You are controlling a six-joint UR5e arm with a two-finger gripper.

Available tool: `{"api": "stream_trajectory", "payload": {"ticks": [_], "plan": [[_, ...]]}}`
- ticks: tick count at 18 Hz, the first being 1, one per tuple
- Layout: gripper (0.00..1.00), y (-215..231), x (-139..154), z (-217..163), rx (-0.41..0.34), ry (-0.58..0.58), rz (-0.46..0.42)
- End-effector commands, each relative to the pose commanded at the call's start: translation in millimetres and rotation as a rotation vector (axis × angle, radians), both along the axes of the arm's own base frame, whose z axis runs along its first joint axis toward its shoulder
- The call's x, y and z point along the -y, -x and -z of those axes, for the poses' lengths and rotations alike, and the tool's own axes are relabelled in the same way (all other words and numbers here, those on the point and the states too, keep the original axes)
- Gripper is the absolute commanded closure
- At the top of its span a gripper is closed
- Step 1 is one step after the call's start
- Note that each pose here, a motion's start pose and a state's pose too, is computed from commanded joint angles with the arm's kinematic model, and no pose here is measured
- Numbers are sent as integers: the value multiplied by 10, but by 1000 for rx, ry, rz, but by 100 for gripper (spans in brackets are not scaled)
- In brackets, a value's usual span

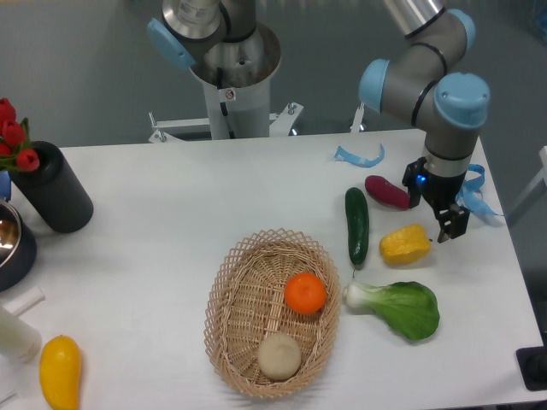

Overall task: Pick up the yellow pepper from the table
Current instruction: 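Close the gripper around the yellow bell pepper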

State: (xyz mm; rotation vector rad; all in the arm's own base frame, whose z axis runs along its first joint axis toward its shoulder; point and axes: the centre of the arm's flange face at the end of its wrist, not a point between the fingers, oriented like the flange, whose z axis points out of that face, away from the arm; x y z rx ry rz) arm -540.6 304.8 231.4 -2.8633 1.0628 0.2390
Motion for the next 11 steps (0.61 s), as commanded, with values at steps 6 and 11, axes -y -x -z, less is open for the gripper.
{"api": "stream_trajectory", "payload": {"ticks": [6,11], "plan": [[0,-55,-109,169,28,7,9],[0,-59,-126,214,36,8,-8]]}}
